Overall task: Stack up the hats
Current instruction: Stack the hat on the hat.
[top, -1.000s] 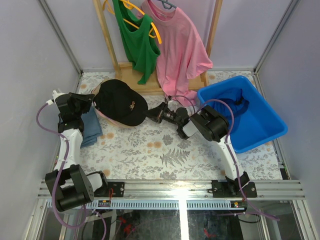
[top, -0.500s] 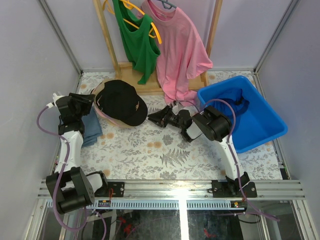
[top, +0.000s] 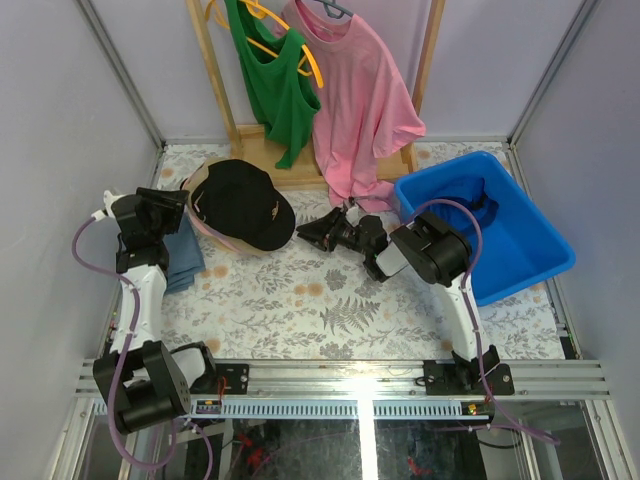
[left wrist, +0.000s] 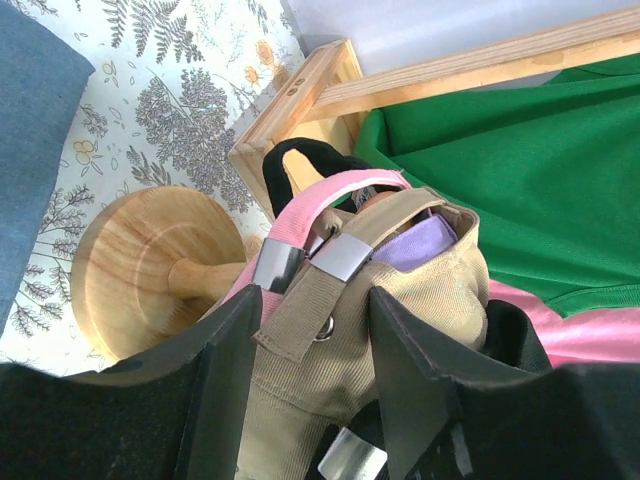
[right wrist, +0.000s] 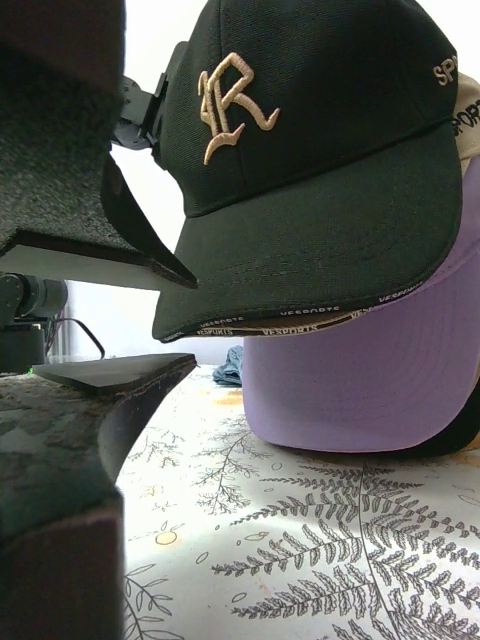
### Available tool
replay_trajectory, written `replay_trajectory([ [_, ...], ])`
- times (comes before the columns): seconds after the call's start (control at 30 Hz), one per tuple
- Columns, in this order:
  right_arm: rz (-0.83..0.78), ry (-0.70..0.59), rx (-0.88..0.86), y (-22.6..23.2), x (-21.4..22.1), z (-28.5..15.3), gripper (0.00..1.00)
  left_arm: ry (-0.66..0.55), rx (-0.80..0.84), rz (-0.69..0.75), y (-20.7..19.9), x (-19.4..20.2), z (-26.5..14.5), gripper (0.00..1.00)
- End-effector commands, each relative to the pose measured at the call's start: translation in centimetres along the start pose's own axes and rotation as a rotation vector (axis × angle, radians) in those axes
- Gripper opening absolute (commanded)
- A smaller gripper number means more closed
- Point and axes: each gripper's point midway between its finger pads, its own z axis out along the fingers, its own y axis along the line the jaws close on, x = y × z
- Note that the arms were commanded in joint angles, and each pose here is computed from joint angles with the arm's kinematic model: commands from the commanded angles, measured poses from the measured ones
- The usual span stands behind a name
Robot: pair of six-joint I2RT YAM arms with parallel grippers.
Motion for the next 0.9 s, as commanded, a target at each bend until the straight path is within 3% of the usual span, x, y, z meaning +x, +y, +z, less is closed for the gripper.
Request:
replay_trajectory([
  [0.0, -0.066, -0.014, -0.048, 2.5, -0.5, -0.2, 0.39, -0.029, -0.074, -0.007, 2.0, -0.3, -0.4, 0.46],
  [0.3, -0.074, -0.021, -0.032, 2.2, -0.7, -0.7, 0.39, -0.063, -0.062, -0.013, 1.4, -0.8, -1.3, 0.54],
  [0.6, -0.09, -0.028, -0.031, 2.6, -1.1, -0.9, 0.39, -0.094, 0.105, -0.026, -2.2, -1.2, -3.6, 0.61],
  [0.87, -0.099, -0.03, -0.054, 3.6, -1.4, -0.8, 0.39, -0.033, 0.192, -0.018, -4.0, -0.2, -4.5, 0.61],
])
